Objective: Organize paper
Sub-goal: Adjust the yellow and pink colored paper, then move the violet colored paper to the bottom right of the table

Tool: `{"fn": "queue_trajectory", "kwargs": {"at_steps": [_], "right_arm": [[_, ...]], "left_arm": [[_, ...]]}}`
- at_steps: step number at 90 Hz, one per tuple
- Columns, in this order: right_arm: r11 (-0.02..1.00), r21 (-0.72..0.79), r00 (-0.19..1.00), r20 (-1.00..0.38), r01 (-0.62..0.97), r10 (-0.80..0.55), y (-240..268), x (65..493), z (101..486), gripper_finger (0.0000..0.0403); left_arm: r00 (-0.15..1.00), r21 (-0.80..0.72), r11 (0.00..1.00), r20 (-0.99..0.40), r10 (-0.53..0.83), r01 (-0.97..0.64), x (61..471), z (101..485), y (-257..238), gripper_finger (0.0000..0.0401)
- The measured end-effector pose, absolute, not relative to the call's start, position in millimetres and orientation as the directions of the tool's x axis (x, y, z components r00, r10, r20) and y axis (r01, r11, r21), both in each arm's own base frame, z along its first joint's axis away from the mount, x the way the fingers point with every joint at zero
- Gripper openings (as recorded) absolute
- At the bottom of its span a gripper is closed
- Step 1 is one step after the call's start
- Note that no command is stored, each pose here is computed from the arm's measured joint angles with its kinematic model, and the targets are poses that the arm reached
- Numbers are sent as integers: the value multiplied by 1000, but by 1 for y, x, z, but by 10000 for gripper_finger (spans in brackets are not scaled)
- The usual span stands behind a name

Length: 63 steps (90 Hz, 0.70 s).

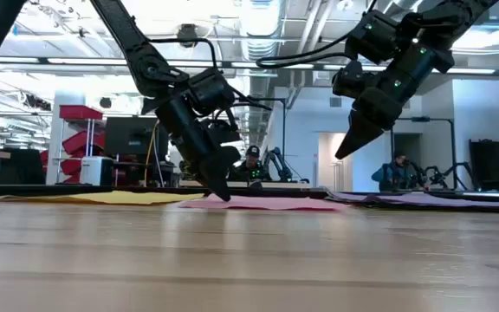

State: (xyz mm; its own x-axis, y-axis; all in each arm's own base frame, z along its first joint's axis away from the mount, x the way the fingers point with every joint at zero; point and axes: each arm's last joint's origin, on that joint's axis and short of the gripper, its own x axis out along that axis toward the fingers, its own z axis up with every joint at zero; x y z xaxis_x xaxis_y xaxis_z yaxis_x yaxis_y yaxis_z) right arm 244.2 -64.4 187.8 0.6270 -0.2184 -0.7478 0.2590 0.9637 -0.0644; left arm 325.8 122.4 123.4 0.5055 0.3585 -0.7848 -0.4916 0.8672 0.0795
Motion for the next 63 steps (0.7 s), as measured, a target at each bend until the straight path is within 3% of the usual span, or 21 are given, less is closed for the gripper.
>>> {"fn": "queue_trajectory", "kwargs": {"at_steps": [63], "right_arm": [[970, -91, 595, -776, 224, -210, -64, 241, 185, 0]], "left_arm": [[543, 35, 875, -772, 331, -484, 329, 128, 119, 0]]}}
